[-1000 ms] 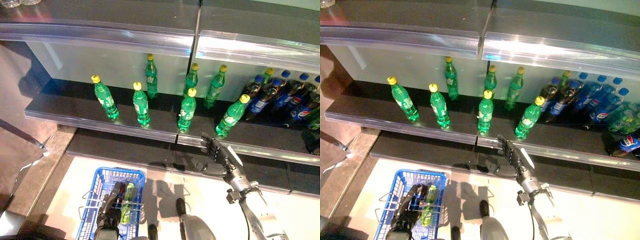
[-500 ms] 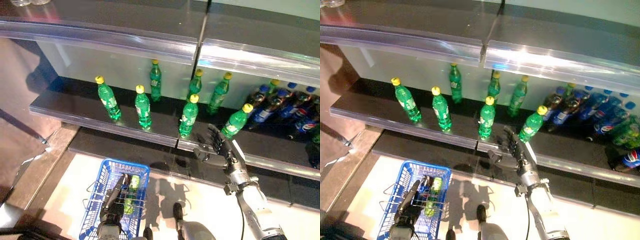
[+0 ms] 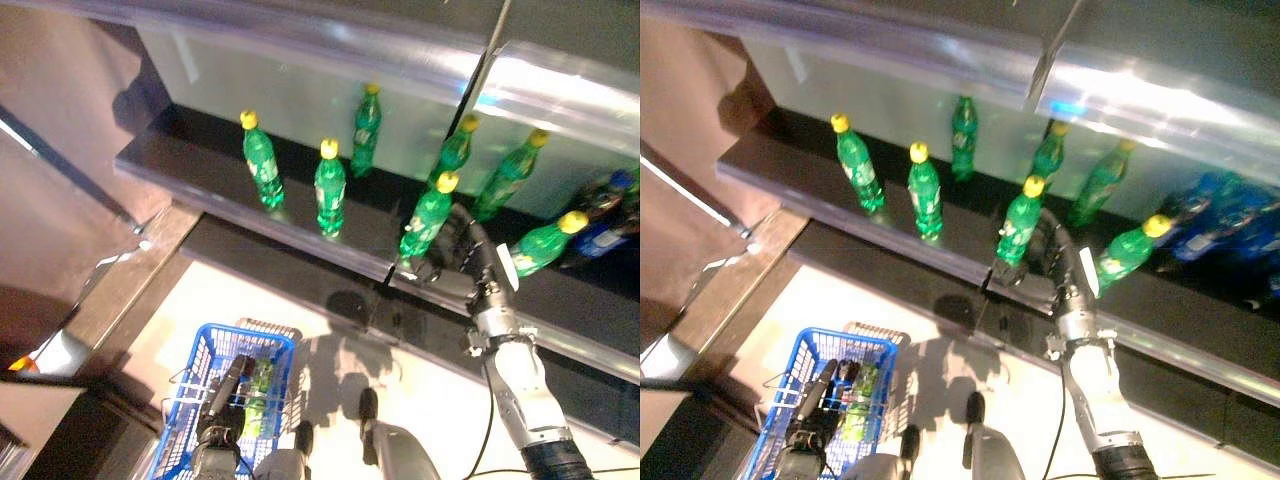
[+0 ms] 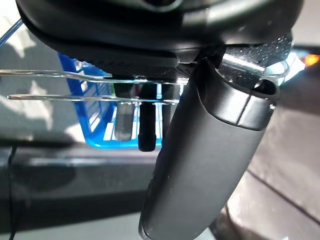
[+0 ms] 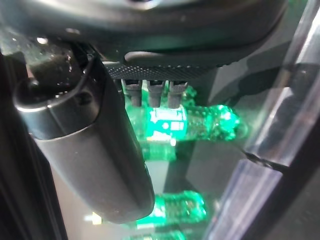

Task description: Pick up the drink and place into the basket.

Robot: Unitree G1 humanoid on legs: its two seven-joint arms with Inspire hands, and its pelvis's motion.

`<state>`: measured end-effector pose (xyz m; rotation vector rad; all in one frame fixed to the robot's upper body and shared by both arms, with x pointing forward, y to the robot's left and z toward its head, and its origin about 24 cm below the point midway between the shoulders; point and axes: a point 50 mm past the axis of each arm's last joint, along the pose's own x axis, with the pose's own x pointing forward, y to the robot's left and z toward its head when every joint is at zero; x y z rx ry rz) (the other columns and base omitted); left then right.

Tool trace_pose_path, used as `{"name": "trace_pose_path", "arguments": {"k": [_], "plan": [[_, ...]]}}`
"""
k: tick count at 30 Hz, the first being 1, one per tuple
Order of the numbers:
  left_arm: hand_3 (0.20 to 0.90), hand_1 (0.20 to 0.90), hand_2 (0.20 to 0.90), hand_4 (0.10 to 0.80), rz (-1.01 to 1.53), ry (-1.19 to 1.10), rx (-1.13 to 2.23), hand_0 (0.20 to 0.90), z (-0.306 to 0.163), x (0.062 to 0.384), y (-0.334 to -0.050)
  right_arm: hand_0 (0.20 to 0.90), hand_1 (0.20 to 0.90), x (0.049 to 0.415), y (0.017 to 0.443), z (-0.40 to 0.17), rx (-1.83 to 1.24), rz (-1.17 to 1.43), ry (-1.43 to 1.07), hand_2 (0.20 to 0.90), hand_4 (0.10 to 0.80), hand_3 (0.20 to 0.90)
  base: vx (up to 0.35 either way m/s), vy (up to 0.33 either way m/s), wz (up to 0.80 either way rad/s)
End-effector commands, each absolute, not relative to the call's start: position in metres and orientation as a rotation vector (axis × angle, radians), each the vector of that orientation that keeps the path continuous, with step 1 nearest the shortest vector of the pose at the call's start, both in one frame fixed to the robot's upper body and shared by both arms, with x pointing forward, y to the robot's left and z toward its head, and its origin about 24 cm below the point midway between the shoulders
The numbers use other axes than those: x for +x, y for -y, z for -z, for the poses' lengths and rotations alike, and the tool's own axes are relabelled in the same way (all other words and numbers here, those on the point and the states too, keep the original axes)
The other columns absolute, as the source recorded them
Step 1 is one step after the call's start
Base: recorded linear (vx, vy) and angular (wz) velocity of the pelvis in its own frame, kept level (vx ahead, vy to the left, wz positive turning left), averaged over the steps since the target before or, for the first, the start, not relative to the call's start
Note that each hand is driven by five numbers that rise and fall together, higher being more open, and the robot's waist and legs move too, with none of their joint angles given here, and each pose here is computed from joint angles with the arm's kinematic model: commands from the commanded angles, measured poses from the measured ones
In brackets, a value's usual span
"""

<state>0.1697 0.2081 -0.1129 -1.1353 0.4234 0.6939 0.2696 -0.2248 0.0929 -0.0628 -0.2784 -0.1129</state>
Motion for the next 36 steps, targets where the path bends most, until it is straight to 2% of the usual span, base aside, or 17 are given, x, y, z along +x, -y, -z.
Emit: {"name": "trace_pose_path", "arguments": {"k": [1, 7, 15, 36], "plan": [[0.200, 0.300, 0.300, 0.100, -0.431, 0.074, -1.070, 0.300, 0.039, 0.222, -0.243, 0.900, 0.900, 0.266, 0.233, -0.158, -0.116, 0.197, 0.660, 0.900, 0.800, 0.900, -0.131, 0.092, 0.26], [0.200, 0.300, 0.300, 0.100, -0.428, 0.127, -1.074, 0.300, 0.031, 0.222, -0.248, 0.900, 0.900, 0.255, 0.243, -0.176, -0.110, 0.301, 0.802, 0.900, 0.800, 0.900, -0.075, 0.055, -0.01], [0.200, 0.300, 0.300, 0.100, -0.413, 0.144, -1.064, 0.300, 0.023, 0.225, -0.252, 0.900, 0.900, 0.252, 0.248, -0.186, -0.098, 0.353, 0.865, 0.900, 0.800, 0.900, -0.044, 0.026, -0.08], [0.200, 0.300, 0.300, 0.100, -0.362, 0.167, -1.048, 0.300, 0.001, 0.251, -0.249, 0.900, 0.900, 0.280, 0.226, -0.223, -0.036, 0.250, 0.915, 0.900, 0.800, 0.900, -0.019, 0.000, -0.02]]}}
